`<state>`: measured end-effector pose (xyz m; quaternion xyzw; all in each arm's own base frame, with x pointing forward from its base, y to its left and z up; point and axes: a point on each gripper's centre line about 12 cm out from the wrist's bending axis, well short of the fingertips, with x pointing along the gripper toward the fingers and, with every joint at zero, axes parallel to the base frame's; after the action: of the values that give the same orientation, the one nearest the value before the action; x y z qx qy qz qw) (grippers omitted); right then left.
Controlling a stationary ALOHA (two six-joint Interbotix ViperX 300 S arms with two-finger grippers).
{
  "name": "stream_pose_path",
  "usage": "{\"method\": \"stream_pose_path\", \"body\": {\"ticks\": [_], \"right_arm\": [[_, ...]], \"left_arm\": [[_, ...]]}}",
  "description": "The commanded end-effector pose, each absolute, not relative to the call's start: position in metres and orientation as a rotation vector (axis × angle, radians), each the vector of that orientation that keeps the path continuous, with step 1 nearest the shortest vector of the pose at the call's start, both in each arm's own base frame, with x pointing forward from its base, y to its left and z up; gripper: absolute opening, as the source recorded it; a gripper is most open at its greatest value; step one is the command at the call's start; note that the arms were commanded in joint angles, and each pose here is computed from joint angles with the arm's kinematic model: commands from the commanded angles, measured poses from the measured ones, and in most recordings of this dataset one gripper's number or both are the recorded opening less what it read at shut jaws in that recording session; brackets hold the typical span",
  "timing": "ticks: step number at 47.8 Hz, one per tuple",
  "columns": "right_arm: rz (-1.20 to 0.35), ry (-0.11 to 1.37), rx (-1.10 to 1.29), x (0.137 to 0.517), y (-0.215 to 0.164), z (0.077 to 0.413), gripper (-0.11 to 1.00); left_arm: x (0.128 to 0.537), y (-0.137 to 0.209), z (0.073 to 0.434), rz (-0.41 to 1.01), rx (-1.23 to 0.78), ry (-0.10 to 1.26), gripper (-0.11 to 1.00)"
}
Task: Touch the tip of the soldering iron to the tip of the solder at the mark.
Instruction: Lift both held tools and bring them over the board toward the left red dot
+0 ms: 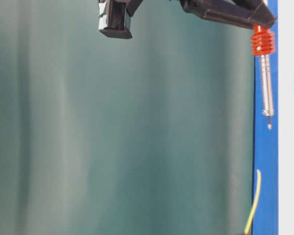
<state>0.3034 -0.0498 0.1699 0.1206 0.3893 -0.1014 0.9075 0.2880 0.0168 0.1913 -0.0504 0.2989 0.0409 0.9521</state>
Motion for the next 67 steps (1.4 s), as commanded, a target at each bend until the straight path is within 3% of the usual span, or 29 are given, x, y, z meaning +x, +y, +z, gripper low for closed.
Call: {"method": "stream_pose_path", "body": {"ticks": [1, 32, 67], "right_arm": [[-0.230, 0.753, 0.239, 0.308, -0.060, 0.185, 0.06], [-0.263, 0.782, 0.251, 0.303, -0.071, 0.183, 0.06], [-0.264, 0.782, 0.252, 0.304, -0.071, 0.183, 0.06]], "left_arm": [[0.299, 0.023, 0.202, 0.096, -0.090, 0.574, 0.03], [0.302, 0.030, 0.200, 0.113, -0.087, 0.598, 0.03], [0.298, 0.028, 0.168, 0.141, -0.169, 0.719, 0.03]]}}
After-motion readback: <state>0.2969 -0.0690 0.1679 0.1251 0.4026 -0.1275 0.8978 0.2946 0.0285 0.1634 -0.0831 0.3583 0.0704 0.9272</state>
